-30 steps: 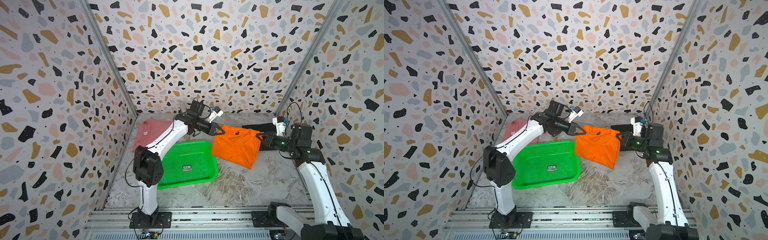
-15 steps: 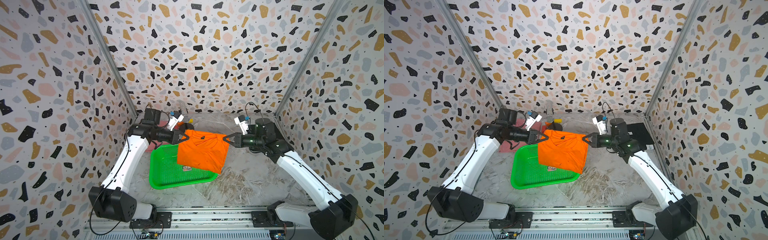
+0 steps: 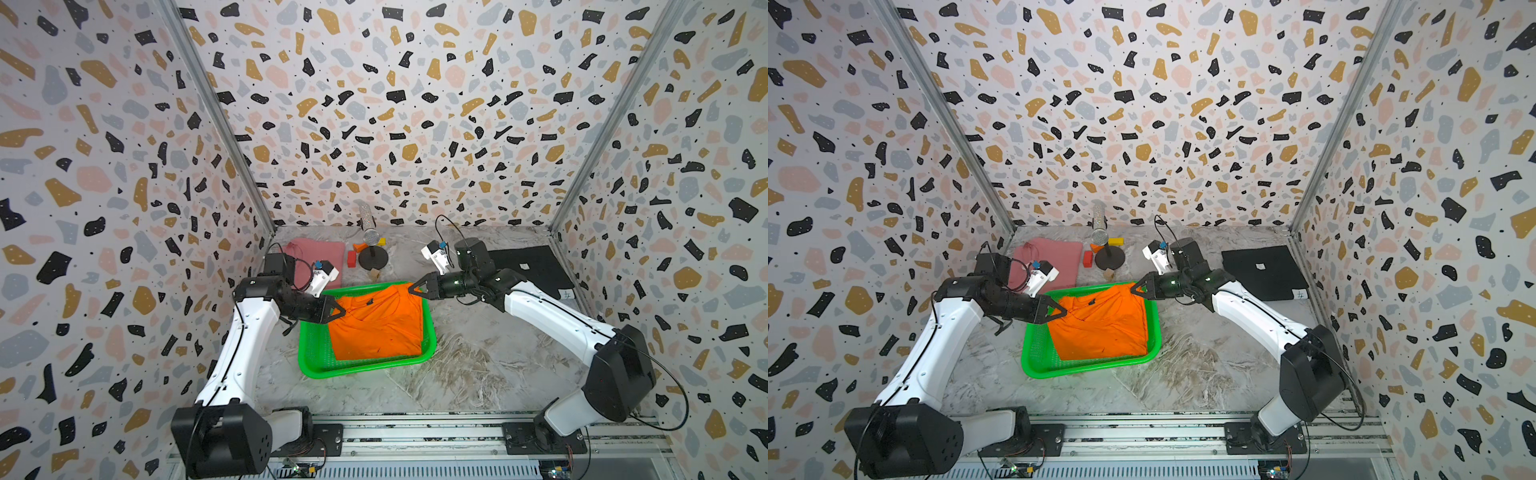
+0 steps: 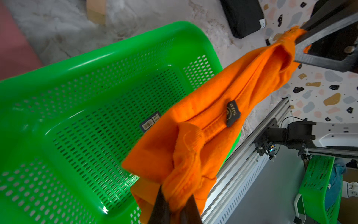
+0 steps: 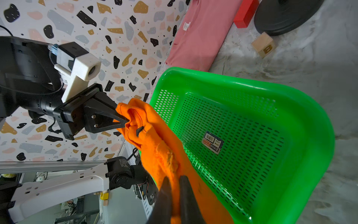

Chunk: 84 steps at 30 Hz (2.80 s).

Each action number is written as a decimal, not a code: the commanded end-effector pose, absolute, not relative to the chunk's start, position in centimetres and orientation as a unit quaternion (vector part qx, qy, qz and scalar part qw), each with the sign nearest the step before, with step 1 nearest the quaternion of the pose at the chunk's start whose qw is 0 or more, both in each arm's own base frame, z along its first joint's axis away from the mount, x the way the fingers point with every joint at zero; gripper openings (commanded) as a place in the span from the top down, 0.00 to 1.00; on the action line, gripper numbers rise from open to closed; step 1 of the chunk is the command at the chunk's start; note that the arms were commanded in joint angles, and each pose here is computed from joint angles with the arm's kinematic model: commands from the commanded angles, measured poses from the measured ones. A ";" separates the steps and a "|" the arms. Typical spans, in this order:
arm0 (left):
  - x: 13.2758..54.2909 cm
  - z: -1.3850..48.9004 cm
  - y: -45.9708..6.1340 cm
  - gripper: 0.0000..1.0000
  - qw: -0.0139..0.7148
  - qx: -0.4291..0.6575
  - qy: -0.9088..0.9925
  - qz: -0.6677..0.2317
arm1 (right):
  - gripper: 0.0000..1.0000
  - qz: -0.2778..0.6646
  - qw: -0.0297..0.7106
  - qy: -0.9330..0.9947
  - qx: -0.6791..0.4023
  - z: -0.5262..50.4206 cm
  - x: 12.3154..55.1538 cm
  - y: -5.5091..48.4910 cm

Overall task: Put the folded t-shirts into the basket
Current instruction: Place the T-shirt in the bin, then move the bin to the center of the board.

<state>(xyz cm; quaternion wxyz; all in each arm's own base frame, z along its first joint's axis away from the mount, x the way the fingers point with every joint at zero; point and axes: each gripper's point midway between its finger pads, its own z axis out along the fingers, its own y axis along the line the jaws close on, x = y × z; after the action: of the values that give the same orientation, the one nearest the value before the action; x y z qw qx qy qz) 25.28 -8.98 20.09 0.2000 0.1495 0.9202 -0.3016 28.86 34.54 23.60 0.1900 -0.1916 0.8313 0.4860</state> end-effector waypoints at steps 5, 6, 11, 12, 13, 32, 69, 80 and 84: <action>26.0 17.0 -5.6 1.00 0.185 0.109 0.941 -0.260 | 1.00 0.481 0.180 0.836 -0.192 21.2 30.0 35.7; 26.1 16.6 -5.3 1.00 0.180 0.102 0.942 -0.263 | 1.00 0.479 0.178 0.838 -0.191 20.7 30.2 35.9; 26.5 15.7 -4.6 1.00 0.177 0.087 0.942 -0.271 | 1.00 0.461 0.156 0.853 -0.189 17.3 31.1 36.4; 26.6 15.6 -4.6 1.00 0.177 0.088 0.942 -0.271 | 1.00 0.459 0.151 0.855 -0.189 16.7 31.3 36.6; 26.8 15.4 -4.5 1.00 0.175 0.086 0.943 -0.270 | 1.00 0.458 0.149 0.856 -0.188 16.4 31.6 36.9; 31.4 12.0 -3.3 0.21 0.178 0.082 0.945 -0.263 | 0.59 0.390 0.229 0.875 -0.171 15.1 37.7 37.7; 36.3 17.1 4.8 0.00 0.287 0.025 0.957 -0.026 | 0.78 0.004 0.074 0.975 -0.208 10.3 25.8 22.1; 39.1 15.6 4.3 0.00 0.268 0.010 0.962 -0.049 | 0.75 -0.023 -0.001 0.994 -0.111 8.9 18.3 13.6; 39.8 15.3 4.1 0.00 0.270 0.009 0.961 -0.050 | 0.75 -0.021 -0.012 0.999 -0.045 8.1 16.5 11.1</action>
<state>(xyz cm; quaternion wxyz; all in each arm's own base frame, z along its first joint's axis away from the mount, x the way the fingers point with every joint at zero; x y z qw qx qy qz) 38.27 4.39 14.02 0.2434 0.0090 0.9689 -0.0447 18.51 13.73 8.24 0.0130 -0.0977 0.9951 0.0040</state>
